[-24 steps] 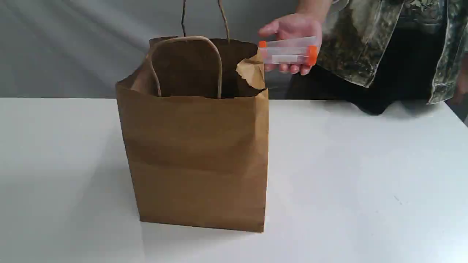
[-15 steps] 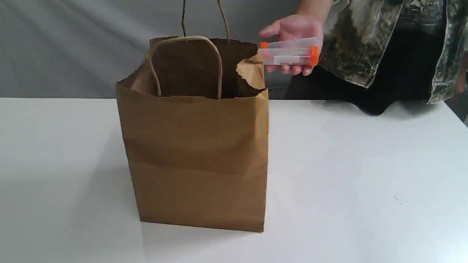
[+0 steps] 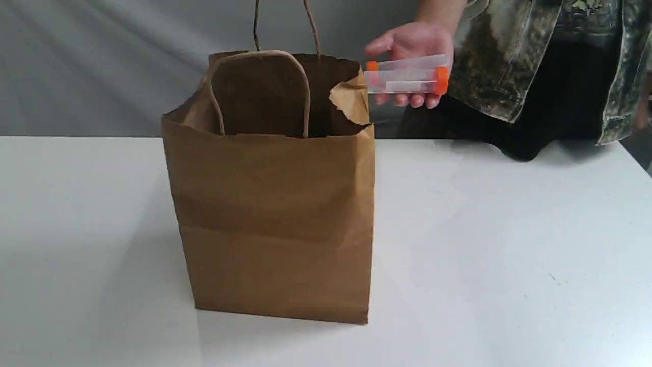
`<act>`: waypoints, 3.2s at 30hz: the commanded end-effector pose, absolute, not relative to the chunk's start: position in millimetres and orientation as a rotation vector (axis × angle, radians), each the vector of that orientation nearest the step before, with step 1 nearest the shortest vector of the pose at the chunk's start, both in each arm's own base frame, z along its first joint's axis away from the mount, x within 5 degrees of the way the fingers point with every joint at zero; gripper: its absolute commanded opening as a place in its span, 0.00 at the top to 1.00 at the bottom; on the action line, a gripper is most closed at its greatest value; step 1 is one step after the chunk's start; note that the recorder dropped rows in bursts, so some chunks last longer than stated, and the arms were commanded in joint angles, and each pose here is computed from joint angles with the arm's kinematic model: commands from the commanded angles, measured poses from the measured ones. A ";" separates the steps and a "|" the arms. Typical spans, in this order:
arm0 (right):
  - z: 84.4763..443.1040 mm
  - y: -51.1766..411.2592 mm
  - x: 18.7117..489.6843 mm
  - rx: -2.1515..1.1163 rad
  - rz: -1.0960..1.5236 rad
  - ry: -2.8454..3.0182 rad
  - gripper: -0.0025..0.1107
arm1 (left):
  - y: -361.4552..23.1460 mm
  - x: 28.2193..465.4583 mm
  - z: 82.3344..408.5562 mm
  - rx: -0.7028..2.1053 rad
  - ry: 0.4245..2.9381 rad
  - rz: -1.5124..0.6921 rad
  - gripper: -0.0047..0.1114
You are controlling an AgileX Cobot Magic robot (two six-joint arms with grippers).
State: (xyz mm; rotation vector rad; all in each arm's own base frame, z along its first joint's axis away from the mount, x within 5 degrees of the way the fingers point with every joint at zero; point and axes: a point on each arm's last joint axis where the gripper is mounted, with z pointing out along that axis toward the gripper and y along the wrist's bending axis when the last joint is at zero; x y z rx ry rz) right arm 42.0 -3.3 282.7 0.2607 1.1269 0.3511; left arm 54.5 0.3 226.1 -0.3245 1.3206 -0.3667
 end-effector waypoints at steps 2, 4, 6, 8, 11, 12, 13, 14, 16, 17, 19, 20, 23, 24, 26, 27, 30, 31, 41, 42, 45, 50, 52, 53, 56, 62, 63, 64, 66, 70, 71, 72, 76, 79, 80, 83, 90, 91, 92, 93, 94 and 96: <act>332.3 -2.1 48.8 0.215 0.314 1.111 0.98 | 0.4 53.9 227.4 -0.333 1.313 -0.376 0.95; 354.5 -0.5 63.9 0.217 0.317 1.188 0.98 | 0.4 53.9 227.4 -0.333 1.313 -0.376 0.95; 373.8 1.7 82.9 0.193 0.287 1.299 0.98 | 0.4 53.9 227.4 -0.333 1.313 -0.376 0.95; 397.0 4.0 100.9 0.122 0.212 1.400 0.98 | 0.4 53.9 227.4 -0.333 1.313 -0.376 0.95; 430.3 7.2 122.3 0.055 0.164 1.468 0.98 | 0.4 53.9 227.4 -0.333 1.313 -0.376 0.95; 446.9 8.5 131.4 0.019 0.135 1.477 0.98 | 0.4 53.9 227.3 -0.332 1.314 -0.375 0.95; 458.7 10.0 134.1 -0.012 0.120 1.479 0.98 | 0.4 53.9 227.3 -0.332 1.314 -0.375 0.95; 468.6 12.6 144.3 -0.051 0.108 1.520 0.98 | 0.4 53.9 227.3 -0.332 1.314 -0.375 0.95; 491.1 18.5 157.2 -0.147 0.093 1.562 0.98 | 0.4 53.9 227.3 -0.332 1.314 -0.375 0.95; 496.1 22.8 166.8 -0.187 0.118 1.598 0.98 | 0.4 53.9 227.3 -0.332 1.314 -0.375 0.95; 504.6 33.3 180.1 -0.342 0.147 1.668 0.98 | 0.4 53.9 227.3 -0.332 1.314 -0.375 0.95; 510.1 39.5 188.8 -0.467 0.136 1.665 0.98 | 0.4 53.9 227.3 -0.332 1.314 -0.375 0.95; 512.6 48.0 206.4 -0.790 -0.022 1.567 0.98 | 0.4 53.9 227.3 -0.332 1.314 -0.375 0.95; 512.2 47.9 211.7 -0.890 -0.128 1.505 0.98 | 0.4 53.9 227.3 -0.332 1.314 -0.375 0.95; 513.8 45.5 222.0 -0.989 -0.317 1.392 0.98 | 0.4 53.9 227.3 -0.332 1.314 -0.375 0.95; 516.2 42.9 228.1 -0.971 -0.383 1.356 0.98 | 0.4 53.9 227.3 -0.332 1.314 -0.375 0.95; 532.4 33.3 245.6 -0.661 -0.385 1.265 0.98 | 0.4 53.9 227.3 -0.332 1.314 -0.375 0.95; 536.2 31.6 249.2 -0.579 -0.347 1.248 0.98 | 0.4 53.9 227.3 -0.332 1.314 -0.375 0.95; 527.9 26.1 321.2 0.148 0.395 1.278 0.98 | 0.5 54.0 227.0 -0.332 1.317 -0.372 0.95; 524.0 26.0 328.8 0.193 0.449 1.285 0.98 | 0.5 54.0 227.0 -0.332 1.317 -0.372 0.95; 524.7 31.5 342.4 0.008 0.268 1.289 0.98 | 0.5 54.0 227.0 -0.332 1.317 -0.372 0.95; 538.7 42.3 343.7 -0.588 -0.871 1.070 0.98 | 0.5 54.0 227.0 -0.332 1.317 -0.372 0.95; 556.8 29.4 330.3 -0.379 -1.169 0.966 0.98 | 0.5 54.0 227.0 -0.332 1.317 -0.372 0.95; 564.9 20.1 321.2 -0.199 -1.181 0.933 0.98 | 0.5 54.0 227.0 -0.332 1.317 -0.372 0.95; 586.9 -12.3 277.4 0.535 -0.701 0.690 0.98 | 0.5 54.0 227.0 -0.332 1.317 -0.372 0.95; 627.2 -3.7 244.2 0.370 0.101 0.499 0.98 | 0.5 54.0 227.0 -0.332 1.317 -0.372 0.95; 632.9 9.6 242.8 0.177 0.098 0.463 0.98 | 0.5 54.0 227.0 -0.332 1.317 -0.372 0.95; 635.0 27.7 240.2 -0.080 0.037 0.422 0.98 | 0.5 54.0 227.0 -0.332 1.317 -0.372 0.95; 632.8 41.9 237.0 -0.317 0.145 0.425 0.98 | 0.5 54.0 227.0 -0.332 1.317 -0.372 0.95; 621.3 48.8 245.1 -0.532 0.255 0.682 0.98 | 0.5 54.0 227.0 -0.332 1.317 -0.372 0.95; 617.4 48.6 249.7 -0.548 0.207 0.737 0.98 | 0.5 54.0 227.0 -0.332 1.317 -0.372 0.95; 611.1 47.2 256.8 -0.571 0.124 0.823 0.98 | 0.5 54.0 227.0 -0.332 1.317 -0.372 0.95; 588.8 36.0 281.7 -0.492 0.123 1.075 0.98 | 0.5 54.0 227.0 -0.332 1.317 -0.372 0.95; 567.5 25.9 303.4 -0.459 0.225 1.181 0.98 | 0.5 54.0 227.0 -0.332 1.317 -0.372 0.95; 561.1 24.6 310.4 -0.446 0.250 1.208 0.98 | 0.5 54.0 227.0 -0.332 1.317 -0.372 0.95; 534.6 9.0 341.9 -0.460 -0.015 1.241 0.98 | 0.5 54.0 227.0 -0.332 1.317 -0.372 0.95; 492.4 -22.1 372.2 -0.562 -0.782 1.306 0.98 | 0.5 54.0 227.0 -0.332 1.317 -0.372 0.95; 487.9 -27.2 375.2 -0.408 -0.660 1.373 0.98 | 0.5 54.0 227.0 -0.332 1.317 -0.372 0.95; 480.5 -33.1 378.0 -0.259 -0.578 1.457 0.98 | 0.5 54.0 227.0 -0.332 1.317 -0.372 0.95; 471.8 -37.7 379.4 -0.182 -0.581 1.549 0.98 | 0.5 54.0 227.0 -0.332 1.317 -0.372 0.95; 459.2 -35.6 381.6 -0.182 -0.596 1.665 0.98 | 0.5 54.0 227.0 -0.332 1.317 -0.372 0.95; 434.0 -26.9 381.7 -0.423 -0.637 1.902 0.98 | 0.5 54.0 227.0 -0.332 1.317 -0.372 0.95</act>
